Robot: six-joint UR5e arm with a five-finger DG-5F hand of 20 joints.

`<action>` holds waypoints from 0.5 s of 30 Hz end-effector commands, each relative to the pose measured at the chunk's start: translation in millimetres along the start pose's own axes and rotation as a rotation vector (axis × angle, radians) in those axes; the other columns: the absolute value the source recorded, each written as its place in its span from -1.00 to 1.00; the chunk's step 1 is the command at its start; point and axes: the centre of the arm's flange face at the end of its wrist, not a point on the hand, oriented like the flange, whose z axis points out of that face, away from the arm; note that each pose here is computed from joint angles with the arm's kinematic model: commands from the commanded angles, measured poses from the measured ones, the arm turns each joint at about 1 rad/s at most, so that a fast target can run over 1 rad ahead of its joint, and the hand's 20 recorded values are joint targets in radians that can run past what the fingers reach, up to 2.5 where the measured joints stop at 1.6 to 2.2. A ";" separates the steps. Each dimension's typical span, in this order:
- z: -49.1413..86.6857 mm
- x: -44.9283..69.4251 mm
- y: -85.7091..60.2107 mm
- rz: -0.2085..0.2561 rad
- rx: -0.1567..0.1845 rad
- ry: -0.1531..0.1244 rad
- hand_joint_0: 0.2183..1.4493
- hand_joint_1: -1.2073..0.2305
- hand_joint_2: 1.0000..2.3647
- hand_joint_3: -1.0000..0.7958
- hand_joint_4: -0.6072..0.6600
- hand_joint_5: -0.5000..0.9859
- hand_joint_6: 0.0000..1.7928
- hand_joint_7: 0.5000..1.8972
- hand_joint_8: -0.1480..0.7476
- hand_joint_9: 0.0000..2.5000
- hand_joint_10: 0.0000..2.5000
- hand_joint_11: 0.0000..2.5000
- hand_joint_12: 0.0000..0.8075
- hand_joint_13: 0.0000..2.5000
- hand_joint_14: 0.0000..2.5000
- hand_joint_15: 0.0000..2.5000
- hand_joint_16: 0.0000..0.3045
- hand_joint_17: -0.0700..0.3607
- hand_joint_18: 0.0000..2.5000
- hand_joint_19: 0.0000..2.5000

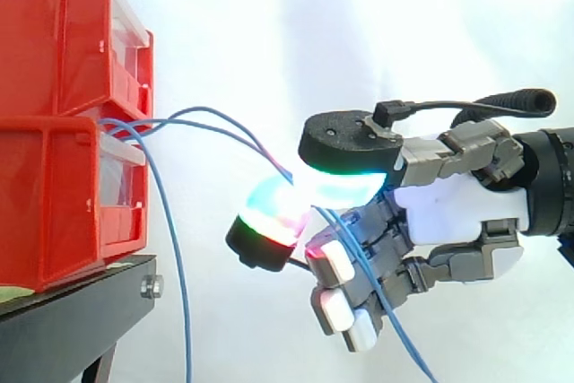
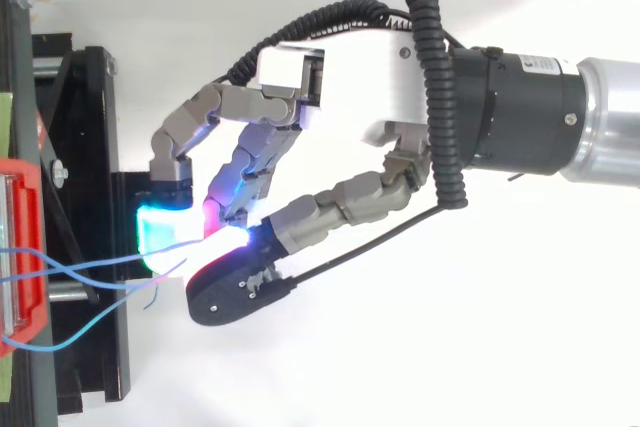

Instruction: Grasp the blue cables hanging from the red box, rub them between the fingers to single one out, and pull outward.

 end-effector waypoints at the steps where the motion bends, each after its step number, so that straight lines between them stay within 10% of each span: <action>1: -0.2 0.0 0.0 0.000 0.000 0.000 -0.20 -0.54 -0.98 -0.23 -0.04 -0.58 0.02 -0.53 -0.04 -0.20 -0.98 -0.36 -0.08 -0.22 -0.98 -0.54 -0.67 -0.15 -0.32 -0.52; 9: 0.0 0.0 0.7 0.002 -0.001 0.000 -0.08 -0.59 -1.00 -0.44 0.06 -0.60 0.02 -0.61 -0.09 -0.26 -0.98 -0.36 -0.11 -0.25 -0.98 -0.55 -0.67 -0.16 -0.33 -0.54; 15: -0.2 0.0 0.0 0.005 0.000 0.000 -0.36 -0.47 -1.00 -0.44 0.11 -0.59 0.01 -0.59 -0.06 -0.24 -0.98 -0.36 -0.07 -0.23 -0.98 -0.54 -0.67 -0.15 -0.33 -0.51</action>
